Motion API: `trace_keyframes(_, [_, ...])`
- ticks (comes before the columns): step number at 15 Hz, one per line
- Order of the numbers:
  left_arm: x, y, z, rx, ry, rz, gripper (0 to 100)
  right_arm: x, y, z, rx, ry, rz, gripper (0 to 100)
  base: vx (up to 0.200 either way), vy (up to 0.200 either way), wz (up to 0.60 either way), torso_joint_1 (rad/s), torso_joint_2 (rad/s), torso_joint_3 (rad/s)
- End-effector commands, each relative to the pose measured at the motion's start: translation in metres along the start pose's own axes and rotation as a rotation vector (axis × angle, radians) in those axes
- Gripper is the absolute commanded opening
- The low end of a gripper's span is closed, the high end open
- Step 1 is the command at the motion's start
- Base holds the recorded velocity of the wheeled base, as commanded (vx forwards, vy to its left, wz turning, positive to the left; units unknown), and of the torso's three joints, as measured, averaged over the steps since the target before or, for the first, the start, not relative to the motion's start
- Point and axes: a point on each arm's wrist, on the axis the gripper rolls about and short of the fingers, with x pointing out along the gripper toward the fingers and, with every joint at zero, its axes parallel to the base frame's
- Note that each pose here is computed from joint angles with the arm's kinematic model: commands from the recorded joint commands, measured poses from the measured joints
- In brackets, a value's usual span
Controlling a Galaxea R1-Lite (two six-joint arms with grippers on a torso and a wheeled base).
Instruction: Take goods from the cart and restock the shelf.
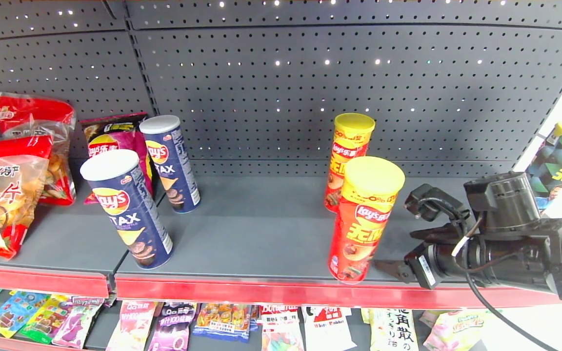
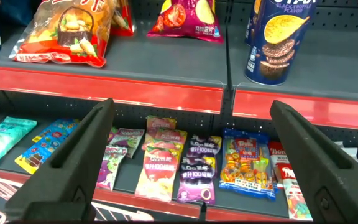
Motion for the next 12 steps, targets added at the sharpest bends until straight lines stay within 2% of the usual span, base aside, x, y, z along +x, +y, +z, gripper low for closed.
trace_keyframes(1, [0.0001,-0.0001,0.0,0.0,0.001,-0.001,100,0.0018,0.0002,-0.0008,0.0,0.007,0.002,100,0.0,0.0,0.0,0.0,0.0,0.0])
trace_keyframes(12, [0.0001,-0.0001,0.0,-0.003,0.001,-0.001,100,0.0067,0.0091,0.0033,-0.022,0.005,0.03,100,0.0,0.0,0.0,0.0,0.0,0.0])
